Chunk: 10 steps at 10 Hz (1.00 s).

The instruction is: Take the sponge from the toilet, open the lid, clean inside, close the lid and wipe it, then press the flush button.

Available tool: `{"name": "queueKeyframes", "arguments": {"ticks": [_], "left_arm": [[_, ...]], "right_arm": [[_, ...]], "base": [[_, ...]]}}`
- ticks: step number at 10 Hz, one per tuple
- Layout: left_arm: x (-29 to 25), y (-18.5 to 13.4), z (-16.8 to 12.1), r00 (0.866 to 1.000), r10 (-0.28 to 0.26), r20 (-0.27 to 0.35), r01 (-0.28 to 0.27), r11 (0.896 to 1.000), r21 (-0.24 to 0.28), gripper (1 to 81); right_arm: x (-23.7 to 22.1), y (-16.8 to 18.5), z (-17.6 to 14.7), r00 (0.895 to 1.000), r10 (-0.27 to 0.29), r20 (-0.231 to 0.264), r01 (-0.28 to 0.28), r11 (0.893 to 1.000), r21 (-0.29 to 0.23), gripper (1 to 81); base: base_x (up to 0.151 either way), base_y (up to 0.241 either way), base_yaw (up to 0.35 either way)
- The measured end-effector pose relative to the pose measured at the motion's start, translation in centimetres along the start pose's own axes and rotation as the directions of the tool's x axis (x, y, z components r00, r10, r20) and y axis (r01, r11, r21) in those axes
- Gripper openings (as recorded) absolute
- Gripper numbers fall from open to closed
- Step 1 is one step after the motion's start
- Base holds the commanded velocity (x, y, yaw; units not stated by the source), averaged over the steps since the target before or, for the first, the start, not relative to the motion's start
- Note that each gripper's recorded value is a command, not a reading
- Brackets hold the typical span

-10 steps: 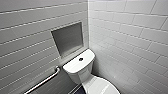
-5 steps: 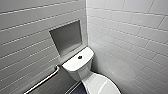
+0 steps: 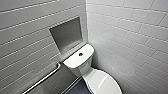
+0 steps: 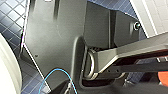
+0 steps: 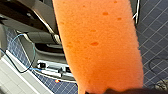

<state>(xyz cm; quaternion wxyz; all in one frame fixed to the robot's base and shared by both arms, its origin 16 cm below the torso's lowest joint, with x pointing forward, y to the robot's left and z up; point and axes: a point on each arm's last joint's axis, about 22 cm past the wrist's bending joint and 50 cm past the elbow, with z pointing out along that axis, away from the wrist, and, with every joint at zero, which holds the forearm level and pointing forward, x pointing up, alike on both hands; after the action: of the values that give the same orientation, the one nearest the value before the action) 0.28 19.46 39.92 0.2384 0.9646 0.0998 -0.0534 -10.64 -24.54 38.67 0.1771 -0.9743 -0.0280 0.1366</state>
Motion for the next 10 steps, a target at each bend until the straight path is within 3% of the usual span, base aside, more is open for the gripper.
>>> {"name": "queueKeyframes", "arguments": {"ticks": [2, 4, 8, 10], "left_arm": [[-2.0, 0.0, -0.4, 1.0, -0.012, 0.019, 0.012, 1.0, 0.008, 81.1], [-1.8, 0.2, -0.1, 1.0, -0.008, 0.014, 0.008, 1.0, 0.013, 81.1], [3.0, 1.8, -0.1, 0.994, 0.069, -0.081, -0.069, 0.998, 0.001, 81.1], [3.4, 2.3, -0.3, 0.992, 0.08, -0.096, -0.081, 0.997, -0.004, 81.1]], "right_arm": [[-2.1, -0.7, -0.7, 0.999, 0.035, 0.008, -0.035, 0.999, 0.041, 1.0], [-2.1, -1.2, -0.9, 0.999, 0.028, -0.015, -0.027, 0.997, 0.068, 1.0], [2.1, -1.0, -0.9, 0.987, -0.013, -0.158, 0.02, 0.999, 0.039, 1.0], [2.1, -1.4, -0.5, 0.985, -0.025, -0.172, 0.029, 0.999, 0.025, 1.0]], "base": [[0.0, 0.0, 0.0], [0.0, 0.0, 0.0], [0.0, 0.0, 0.0], [0.0, 0.0, 0.0]]}}
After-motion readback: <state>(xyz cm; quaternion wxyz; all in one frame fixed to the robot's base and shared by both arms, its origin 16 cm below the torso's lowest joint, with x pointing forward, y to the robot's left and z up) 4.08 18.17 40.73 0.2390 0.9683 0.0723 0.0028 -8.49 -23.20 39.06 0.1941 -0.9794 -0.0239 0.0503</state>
